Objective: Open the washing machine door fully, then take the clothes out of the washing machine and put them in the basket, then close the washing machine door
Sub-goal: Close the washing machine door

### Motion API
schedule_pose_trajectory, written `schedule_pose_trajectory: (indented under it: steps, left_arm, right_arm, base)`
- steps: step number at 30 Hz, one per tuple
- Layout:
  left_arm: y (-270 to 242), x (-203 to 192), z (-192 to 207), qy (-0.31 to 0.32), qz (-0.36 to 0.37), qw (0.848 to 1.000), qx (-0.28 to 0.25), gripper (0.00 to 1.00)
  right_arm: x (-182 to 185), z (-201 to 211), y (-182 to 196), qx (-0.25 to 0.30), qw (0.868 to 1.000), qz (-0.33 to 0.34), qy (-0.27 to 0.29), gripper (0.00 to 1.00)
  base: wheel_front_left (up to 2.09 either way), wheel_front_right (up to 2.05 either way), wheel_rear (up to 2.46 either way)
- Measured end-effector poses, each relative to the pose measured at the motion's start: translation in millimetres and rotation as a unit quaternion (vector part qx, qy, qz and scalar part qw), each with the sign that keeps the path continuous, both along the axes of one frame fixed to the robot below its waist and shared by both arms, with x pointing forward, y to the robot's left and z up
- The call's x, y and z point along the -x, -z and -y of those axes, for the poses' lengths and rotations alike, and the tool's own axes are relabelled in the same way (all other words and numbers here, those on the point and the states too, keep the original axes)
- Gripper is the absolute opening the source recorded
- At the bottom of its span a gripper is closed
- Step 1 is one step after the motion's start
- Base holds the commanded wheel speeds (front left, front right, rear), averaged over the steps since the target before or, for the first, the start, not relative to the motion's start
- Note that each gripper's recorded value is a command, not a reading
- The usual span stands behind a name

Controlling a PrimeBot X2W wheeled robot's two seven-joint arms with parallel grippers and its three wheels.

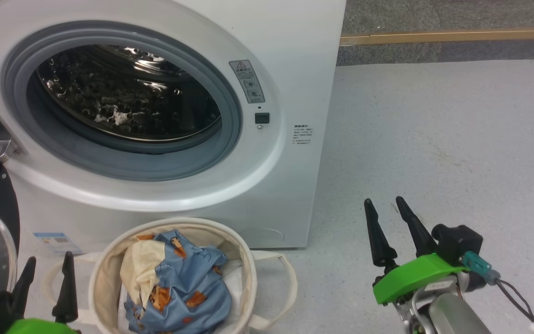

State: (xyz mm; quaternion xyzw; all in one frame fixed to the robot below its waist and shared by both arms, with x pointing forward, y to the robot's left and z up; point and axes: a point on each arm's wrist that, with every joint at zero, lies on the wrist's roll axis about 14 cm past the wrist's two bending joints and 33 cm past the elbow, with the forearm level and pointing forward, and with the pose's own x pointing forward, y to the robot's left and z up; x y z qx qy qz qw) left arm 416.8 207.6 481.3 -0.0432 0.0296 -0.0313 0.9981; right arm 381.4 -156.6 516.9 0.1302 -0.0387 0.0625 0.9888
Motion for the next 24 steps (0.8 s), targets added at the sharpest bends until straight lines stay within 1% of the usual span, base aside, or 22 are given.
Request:
schedule_pose_trajectory:
  steps: [5, 11, 16, 24]
  left_arm:
    - [2.8, 0.2, -1.4, -0.002, -0.005, 1.000, 0.003, 1.00]
    - [3.6, -0.6, -1.6, -0.002, -0.006, 1.000, 0.004, 1.00]
    - [2.4, -2.6, -2.4, -0.004, -0.005, 1.000, 0.004, 1.00]
    - [3.6, -3.1, -1.9, -0.002, -0.006, 1.000, 0.004, 1.00]
  right_arm:
    - [0.1, -0.3, 1.0, 0.000, 1.000, -0.002, -0.001, 1.00]
    - [0.1, -0.5, 1.7, 0.000, 1.000, -0.003, -0.001, 1.00]
    - [-0.3, -2.0, 2.1, 0.000, 1.000, -0.003, -0.003, 1.00]
    - [-0.1, -1.4, 3.5, 0.001, 1.000, -0.005, -0.002, 1.00]
  base:
    - [-0.18, 0.06, 0.11]
    - [-1.09, 0.54, 0.55]
    - [-1.78, 1.35, 0.43]
    - [-2.28, 1.86, 0.42]
